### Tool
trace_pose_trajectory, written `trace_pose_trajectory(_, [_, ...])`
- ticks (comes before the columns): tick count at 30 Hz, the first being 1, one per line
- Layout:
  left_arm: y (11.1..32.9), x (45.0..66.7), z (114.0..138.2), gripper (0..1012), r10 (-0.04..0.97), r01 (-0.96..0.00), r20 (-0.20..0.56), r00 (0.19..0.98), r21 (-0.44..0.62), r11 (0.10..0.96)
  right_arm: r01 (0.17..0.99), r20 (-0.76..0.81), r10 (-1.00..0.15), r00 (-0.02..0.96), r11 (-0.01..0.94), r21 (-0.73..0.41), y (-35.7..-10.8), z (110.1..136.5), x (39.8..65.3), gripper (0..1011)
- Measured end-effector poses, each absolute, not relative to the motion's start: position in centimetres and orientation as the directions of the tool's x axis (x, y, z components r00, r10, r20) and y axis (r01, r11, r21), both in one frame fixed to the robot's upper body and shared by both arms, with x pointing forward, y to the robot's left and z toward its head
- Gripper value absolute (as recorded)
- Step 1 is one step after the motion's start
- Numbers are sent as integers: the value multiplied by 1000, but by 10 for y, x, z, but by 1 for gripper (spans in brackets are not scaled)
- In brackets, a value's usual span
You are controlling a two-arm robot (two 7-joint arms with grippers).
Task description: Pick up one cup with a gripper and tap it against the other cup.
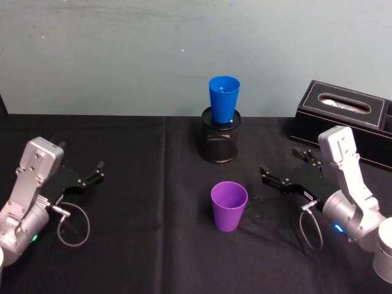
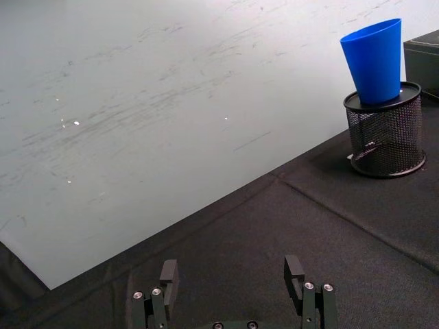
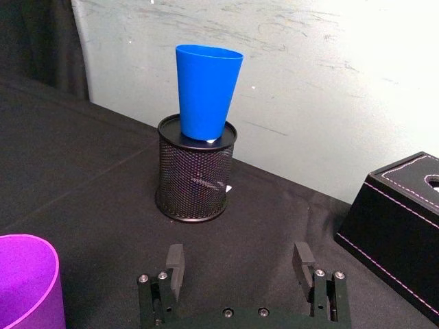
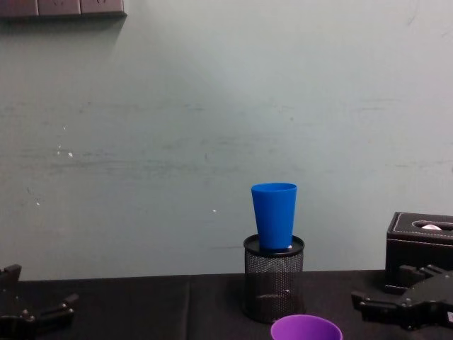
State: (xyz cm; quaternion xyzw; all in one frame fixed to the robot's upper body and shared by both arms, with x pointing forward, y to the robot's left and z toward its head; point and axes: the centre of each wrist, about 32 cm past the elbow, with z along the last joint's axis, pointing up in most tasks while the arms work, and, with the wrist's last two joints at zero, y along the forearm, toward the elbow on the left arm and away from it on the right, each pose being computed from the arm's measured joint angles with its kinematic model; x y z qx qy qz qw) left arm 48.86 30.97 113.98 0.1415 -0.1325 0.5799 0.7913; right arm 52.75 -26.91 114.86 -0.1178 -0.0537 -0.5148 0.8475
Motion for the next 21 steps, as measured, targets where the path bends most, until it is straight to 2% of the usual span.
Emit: trace_pose_trajectory(21, [310,489,1140,1011,880,-955,374,292,70,287,886,213,-861,463,441,-144,-269,1149,528,1003])
